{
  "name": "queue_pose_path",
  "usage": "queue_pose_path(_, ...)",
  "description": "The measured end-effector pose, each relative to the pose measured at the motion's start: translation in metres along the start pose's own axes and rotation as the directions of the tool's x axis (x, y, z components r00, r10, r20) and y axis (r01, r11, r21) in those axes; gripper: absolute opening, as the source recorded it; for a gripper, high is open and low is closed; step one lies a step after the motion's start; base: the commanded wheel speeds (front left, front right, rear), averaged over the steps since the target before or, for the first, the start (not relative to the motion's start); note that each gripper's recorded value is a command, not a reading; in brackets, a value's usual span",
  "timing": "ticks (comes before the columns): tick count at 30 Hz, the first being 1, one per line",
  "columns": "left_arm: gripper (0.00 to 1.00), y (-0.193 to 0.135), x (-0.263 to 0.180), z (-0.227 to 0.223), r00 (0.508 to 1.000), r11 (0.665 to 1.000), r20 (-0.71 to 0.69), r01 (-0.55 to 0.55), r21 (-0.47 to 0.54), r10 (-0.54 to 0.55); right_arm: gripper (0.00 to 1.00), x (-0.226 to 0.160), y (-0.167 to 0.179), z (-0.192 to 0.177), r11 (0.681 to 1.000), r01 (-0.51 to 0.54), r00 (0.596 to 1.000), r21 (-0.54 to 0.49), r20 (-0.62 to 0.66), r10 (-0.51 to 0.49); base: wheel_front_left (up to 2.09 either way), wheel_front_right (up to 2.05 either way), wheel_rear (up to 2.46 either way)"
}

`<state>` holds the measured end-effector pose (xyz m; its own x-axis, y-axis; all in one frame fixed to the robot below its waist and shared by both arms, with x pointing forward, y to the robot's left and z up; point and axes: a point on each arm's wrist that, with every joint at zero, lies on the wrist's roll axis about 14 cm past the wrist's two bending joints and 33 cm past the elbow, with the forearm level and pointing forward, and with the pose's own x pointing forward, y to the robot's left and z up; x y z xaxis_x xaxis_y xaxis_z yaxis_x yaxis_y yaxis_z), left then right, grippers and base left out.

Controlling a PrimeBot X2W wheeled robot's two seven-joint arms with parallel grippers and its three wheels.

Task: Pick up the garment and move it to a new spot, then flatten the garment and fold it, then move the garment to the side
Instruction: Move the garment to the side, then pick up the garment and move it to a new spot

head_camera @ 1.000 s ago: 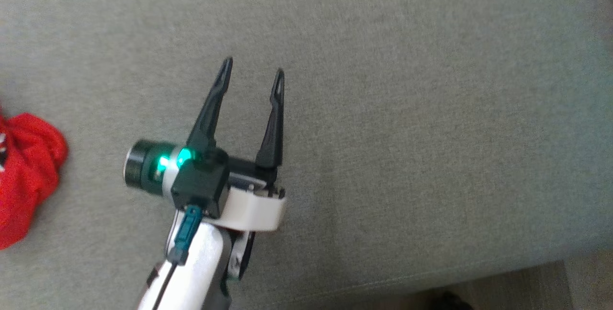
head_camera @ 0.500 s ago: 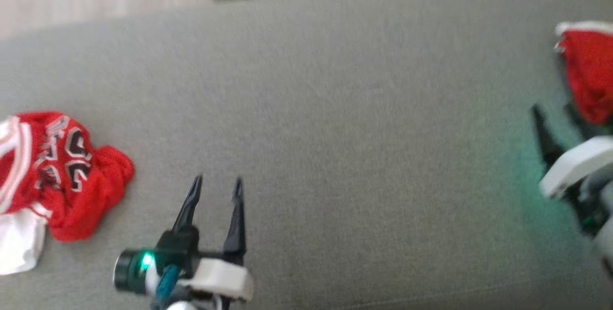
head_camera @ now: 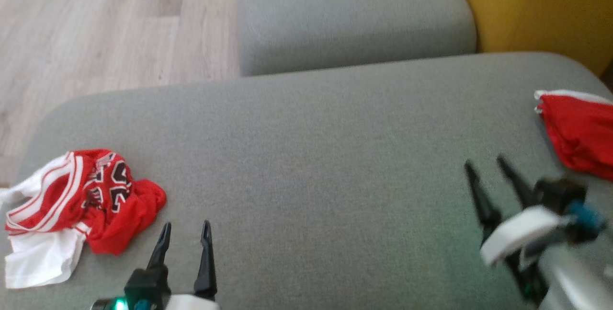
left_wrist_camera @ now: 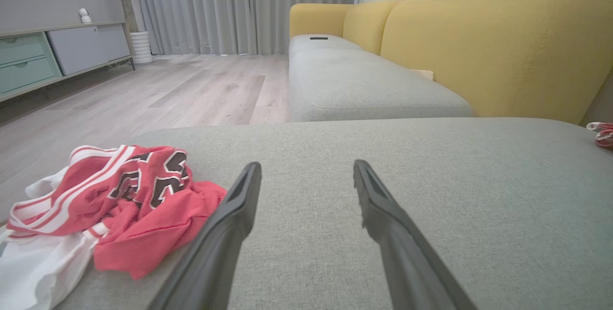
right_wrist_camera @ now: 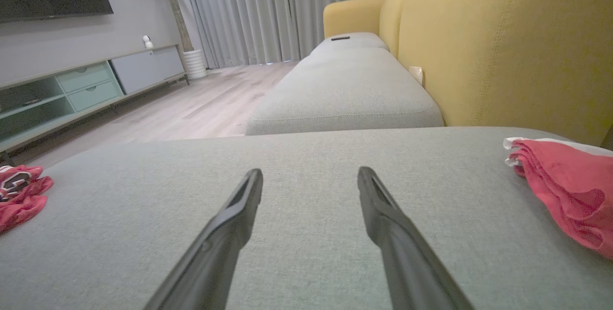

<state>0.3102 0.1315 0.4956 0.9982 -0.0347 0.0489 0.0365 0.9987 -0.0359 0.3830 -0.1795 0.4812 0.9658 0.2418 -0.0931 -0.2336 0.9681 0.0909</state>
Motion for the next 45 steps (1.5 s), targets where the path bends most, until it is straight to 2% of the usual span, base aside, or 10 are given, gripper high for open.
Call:
queue_pose_path(5,1.00,0.012,-0.013,-0.003,0.999,0.999,-0.008,-0.034,0.000,0.034,1.00,-0.024,0.028,-0.019,1.000,-0.020,1.000,0.004,0.005,0.020,0.00,0.00,0.00)
queue_pose_path(12,1.00,0.027,-0.026,-0.004,0.997,0.997,-0.003,-0.080,0.003,0.080,1.00,-0.040,0.048,-0.008,1.000,-0.008,0.996,0.027,0.088,0.005,0.00,0.00,0.00)
queue_pose_path(19,1.00,0.036,-0.037,-0.006,0.995,0.995,-0.006,-0.102,-0.001,0.102,1.00,-0.055,0.051,-0.023,0.999,0.016,0.998,0.028,0.063,-0.018,0.00,0.00,0.00)
queue_pose_path(45,1.00,0.036,-0.040,-0.002,0.996,0.996,0.006,-0.090,0.007,0.090,1.00,-0.054,0.055,-0.022,1.000,0.017,0.998,0.021,0.066,-0.018,0.00,0.00,0.00)
